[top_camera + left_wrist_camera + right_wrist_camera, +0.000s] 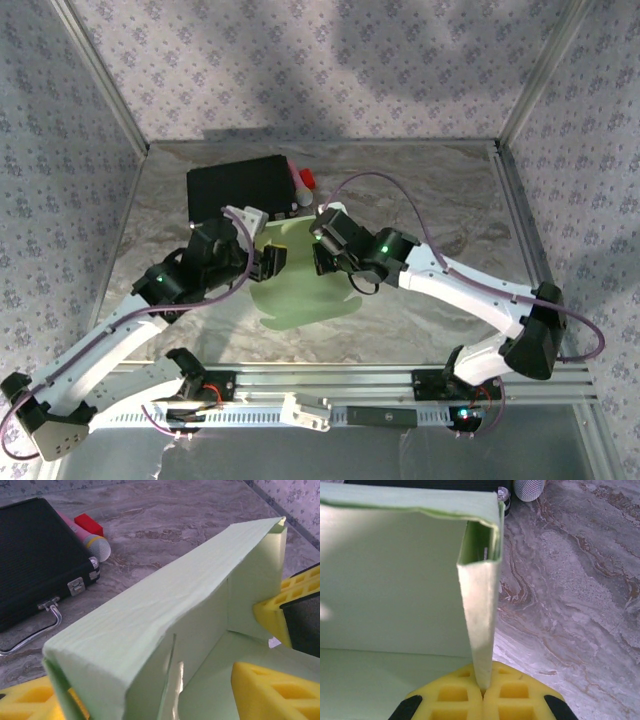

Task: Fold the paper box

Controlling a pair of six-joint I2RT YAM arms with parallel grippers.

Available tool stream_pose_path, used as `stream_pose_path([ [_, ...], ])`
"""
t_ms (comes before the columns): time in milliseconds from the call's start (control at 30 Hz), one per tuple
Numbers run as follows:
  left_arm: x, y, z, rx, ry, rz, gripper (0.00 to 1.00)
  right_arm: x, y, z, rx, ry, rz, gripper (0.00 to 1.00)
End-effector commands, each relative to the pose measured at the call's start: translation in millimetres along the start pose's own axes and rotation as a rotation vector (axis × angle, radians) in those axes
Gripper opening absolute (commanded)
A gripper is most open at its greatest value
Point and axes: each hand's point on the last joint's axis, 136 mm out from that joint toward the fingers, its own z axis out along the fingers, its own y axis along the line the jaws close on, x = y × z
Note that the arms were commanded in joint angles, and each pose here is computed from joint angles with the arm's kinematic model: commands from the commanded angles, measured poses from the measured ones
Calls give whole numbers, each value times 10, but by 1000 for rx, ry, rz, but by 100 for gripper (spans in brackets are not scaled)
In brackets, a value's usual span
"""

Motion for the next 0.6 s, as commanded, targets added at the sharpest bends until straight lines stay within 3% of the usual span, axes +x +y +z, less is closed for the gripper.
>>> stream_pose_path([
  [0, -216, -61, -182, 44, -61, -8, 69, 52, -125, 26, 76, 37, 11, 0],
  [267, -139, -181, -61, 118, 7, 1, 75, 35, -121, 43, 76, 34, 42, 0],
  [433, -297, -29, -248, 41, -102, -32, 76, 59, -175, 59, 100, 53, 55, 0],
  [567, -306, -27, -282, 37, -76, -24, 78, 47, -191, 74, 99, 54, 69, 0],
])
